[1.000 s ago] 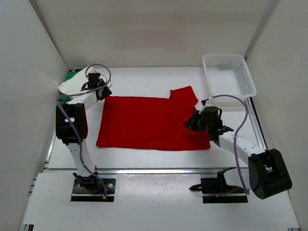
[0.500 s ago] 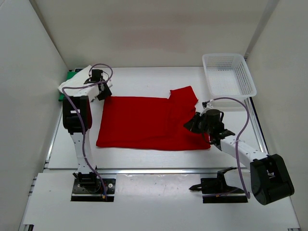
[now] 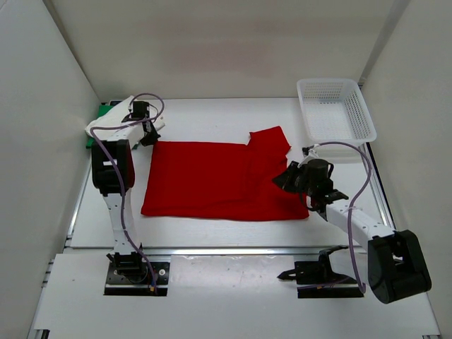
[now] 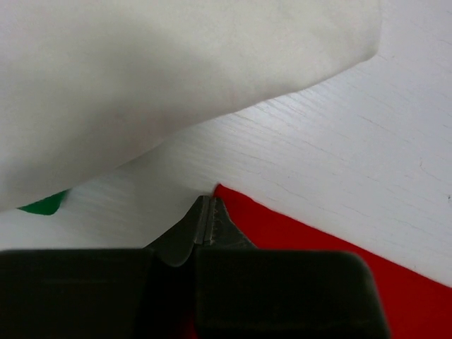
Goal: Fold and stack the t-shirts
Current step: Grap the side of the flattened tshirt furthest away from the robot with both arms
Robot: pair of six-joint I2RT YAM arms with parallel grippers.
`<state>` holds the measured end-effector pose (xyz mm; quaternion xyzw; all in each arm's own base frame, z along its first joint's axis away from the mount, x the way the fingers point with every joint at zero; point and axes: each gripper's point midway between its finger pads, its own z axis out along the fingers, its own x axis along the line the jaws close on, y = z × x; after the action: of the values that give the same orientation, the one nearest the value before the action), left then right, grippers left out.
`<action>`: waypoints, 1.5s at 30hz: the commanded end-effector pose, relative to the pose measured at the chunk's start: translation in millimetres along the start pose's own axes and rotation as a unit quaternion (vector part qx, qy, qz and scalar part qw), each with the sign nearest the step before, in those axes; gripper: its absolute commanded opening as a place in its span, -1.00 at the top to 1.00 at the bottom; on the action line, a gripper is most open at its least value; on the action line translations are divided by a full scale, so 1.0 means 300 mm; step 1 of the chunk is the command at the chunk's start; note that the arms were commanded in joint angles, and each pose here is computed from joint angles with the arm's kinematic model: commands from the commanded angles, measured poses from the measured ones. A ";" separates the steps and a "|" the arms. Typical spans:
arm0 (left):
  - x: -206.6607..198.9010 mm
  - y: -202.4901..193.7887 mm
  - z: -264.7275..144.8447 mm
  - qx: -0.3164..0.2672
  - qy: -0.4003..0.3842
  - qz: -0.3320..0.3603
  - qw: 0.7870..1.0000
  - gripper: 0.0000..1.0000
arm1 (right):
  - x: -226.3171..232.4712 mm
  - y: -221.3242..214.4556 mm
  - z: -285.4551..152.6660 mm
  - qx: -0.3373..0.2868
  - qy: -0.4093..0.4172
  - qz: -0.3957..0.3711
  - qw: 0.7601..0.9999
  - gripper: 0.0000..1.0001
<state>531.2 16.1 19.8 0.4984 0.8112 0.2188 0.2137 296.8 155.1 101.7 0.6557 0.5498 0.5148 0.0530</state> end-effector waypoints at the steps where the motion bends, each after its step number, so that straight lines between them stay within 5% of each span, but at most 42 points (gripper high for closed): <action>1: 0.023 0.024 -0.052 -0.019 0.001 -0.009 1.000 1.00 | 0.019 0.069 0.003 -0.034 0.011 -0.006 0.999 0.88; 14: -0.054 0.134 -0.237 -0.091 -0.070 -0.047 0.992 1.00 | -0.121 0.385 0.177 -0.096 -0.054 0.018 0.994 0.70; 24: -0.102 0.173 -0.339 -0.119 -0.119 -0.068 0.983 1.00 | -0.233 0.604 0.374 -0.086 -0.124 -0.024 0.988 0.60; 35: -0.178 0.147 -0.446 -0.139 -0.170 -0.080 0.972 1.00 | -0.418 0.665 0.624 0.024 -0.241 -0.085 0.967 0.38; 45: -0.189 0.125 -0.425 -0.129 -0.179 -0.078 0.972 1.00 | -0.451 0.694 0.757 0.069 -0.257 -0.114 0.957 0.33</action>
<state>508.0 -34.9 128.2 0.4382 0.7745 0.2069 0.4066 625.8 80.1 40.6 0.7056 0.6056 0.3033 0.2082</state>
